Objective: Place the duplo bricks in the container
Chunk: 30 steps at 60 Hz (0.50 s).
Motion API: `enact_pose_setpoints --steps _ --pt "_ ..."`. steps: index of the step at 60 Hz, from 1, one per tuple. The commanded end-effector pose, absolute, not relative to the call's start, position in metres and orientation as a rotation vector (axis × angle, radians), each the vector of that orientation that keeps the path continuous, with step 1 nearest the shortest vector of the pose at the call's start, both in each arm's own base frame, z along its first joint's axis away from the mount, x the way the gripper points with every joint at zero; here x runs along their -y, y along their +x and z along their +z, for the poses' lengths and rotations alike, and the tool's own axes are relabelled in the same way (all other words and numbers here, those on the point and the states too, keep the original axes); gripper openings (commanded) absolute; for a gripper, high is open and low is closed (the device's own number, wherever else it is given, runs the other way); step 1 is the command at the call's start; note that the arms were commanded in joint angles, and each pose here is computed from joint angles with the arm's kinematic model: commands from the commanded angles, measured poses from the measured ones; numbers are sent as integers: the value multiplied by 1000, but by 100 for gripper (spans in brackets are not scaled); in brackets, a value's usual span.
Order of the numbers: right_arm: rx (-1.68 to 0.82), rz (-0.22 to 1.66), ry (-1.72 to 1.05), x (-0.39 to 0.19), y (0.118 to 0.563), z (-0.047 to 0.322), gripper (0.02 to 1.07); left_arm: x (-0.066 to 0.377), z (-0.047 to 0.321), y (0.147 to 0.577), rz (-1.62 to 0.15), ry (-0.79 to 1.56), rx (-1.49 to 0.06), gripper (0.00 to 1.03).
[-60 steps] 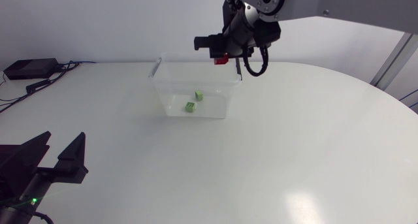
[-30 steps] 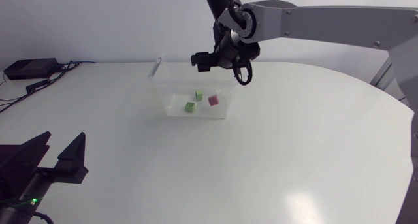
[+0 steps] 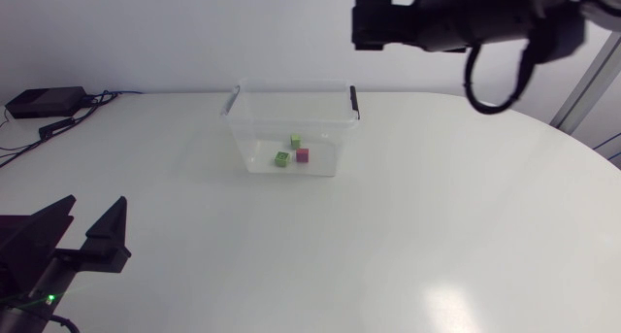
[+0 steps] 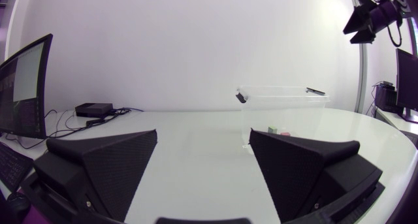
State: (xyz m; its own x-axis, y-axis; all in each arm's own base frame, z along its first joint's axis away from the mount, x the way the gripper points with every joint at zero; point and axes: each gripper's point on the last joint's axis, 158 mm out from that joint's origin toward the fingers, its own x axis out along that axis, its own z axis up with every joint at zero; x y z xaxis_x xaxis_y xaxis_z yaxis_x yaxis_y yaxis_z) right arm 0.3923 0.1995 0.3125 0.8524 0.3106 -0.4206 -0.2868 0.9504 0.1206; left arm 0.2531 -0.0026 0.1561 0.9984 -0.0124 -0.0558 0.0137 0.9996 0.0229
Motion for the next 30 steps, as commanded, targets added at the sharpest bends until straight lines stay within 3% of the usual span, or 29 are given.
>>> enact_pose_setpoints --steps 1,17,30 --pt "-407 274 17 -174 372 314 103 3 151 253 -13 29 -56 99" --pt "-278 138 -59 -84 304 314 103 3 151 253 -13 31 -56 99" --pt "-175 121 -100 -57 262 291 103 3 151 253 -13 31 -56 99"
